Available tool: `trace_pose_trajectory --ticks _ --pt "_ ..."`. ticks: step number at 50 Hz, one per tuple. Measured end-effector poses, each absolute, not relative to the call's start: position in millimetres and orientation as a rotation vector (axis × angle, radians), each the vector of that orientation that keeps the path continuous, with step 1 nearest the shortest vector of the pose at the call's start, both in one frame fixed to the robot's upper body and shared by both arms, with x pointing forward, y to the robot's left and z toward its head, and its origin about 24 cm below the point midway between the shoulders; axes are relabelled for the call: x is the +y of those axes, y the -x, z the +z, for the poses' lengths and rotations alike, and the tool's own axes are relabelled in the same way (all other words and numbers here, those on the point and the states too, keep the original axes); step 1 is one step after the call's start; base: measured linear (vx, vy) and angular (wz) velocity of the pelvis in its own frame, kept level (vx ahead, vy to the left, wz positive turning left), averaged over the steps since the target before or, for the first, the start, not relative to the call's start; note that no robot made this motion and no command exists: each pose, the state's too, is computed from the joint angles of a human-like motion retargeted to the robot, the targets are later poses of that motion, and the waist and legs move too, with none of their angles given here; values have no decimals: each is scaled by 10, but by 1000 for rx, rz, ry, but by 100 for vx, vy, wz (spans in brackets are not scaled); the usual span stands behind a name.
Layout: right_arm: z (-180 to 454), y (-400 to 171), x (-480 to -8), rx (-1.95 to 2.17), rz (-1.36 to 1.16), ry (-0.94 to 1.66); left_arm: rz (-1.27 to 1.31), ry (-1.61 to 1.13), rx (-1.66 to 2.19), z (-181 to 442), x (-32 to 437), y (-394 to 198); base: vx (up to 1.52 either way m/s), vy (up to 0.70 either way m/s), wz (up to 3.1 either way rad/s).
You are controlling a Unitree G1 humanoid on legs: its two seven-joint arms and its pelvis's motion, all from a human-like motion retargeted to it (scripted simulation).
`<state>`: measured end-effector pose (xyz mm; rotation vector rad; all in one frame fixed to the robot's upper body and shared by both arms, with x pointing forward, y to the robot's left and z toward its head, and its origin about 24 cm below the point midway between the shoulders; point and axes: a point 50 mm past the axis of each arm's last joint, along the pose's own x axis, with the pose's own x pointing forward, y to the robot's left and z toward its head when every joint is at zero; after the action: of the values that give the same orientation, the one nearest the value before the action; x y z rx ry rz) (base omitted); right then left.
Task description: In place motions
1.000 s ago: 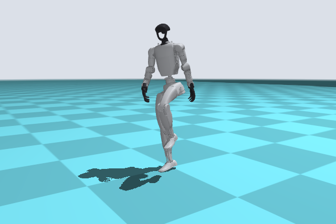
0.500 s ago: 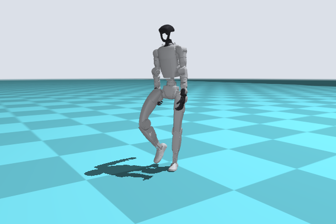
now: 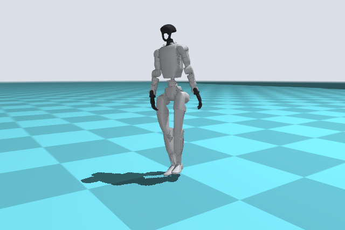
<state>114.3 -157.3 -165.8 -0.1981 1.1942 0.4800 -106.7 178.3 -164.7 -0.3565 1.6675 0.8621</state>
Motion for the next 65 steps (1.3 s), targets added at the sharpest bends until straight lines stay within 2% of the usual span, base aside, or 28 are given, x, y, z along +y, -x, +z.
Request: trace_pose_trajectory --ticks 4,6,8,12,17,20,23,25,27,32,36,40,44,48,50,53,57,60,65 --pt "-1106 -2197 -1084 694 709 371 736 484 1822 -1557 1604 1391 -30 -20 -41" --pt "-916 -2405 -992 539 723 485 641 519 1840 -1548 1540 1418 -24 -6 6" --pt "-904 -2383 -1012 476 708 549 572 510 1854 -1562 1492 1377 -16 -1 79" --pt "-1348 -1738 -1428 729 651 588 478 448 1727 -1692 1567 1000 -1 1 102" --pt "-1737 -281 -2179 1417 449 483 240 291 1461 -1785 1856 297 -9 -4 46" --pt "-1610 679 -2425 1786 169 317 159 47 1461 -1761 2044 264 -1 1 55" --pt "-1551 888 -2500 1830 -120 201 157 -110 1549 -1725 2066 585 -2 -3 -26" --pt "-1622 542 -2484 1697 -275 183 121 -73 1655 -1688 1946 908 -11 1 -141" --pt "-1689 -55 -2380 1520 -257 181 42 82 1833 -1586 1730 1351 -11 6 -157" --pt "-1456 -1748 -1708 1112 331 208 17 514 2127 -1177 1255 2139 -5 6 -156" --pt "-773 -2775 -1240 659 517 334 157 527 2218 -989 1238 2431 13 8 -28" --pt "-81 -3310 -1049 283 496 394 245 473 2172 -1070 1479 2332 7 2 78" --pt "-60 -3297 -1078 219 445 419 369 382 2015 -1273 1776 2009 17 7 105" --pt "-681 -2769 -1171 457 523 435 565 314 1788 -1482 1948 1566 34 12 77" --pt "-1085 -2284 -1301 653 574 458 634 312 1673 -1559 1986 1342 46 17 74" --pt "-1576 -1327 -1740 1011 572 568 658 272 1498 -1693 1996 803 26 14 134" --pt "-1683 -304 -2404 1474 260 566 549 -54 1081 -1615 2396 -665 -44 11 119" --pt "-1563 529 -2666 1822 -23 389 328 -168 804 -1241 2592 -1705 -29 9 118" --pt "-1119 1833 -2761 2007 -477 165 133 -72 619 -974 2269 -2294 24 -8 56"
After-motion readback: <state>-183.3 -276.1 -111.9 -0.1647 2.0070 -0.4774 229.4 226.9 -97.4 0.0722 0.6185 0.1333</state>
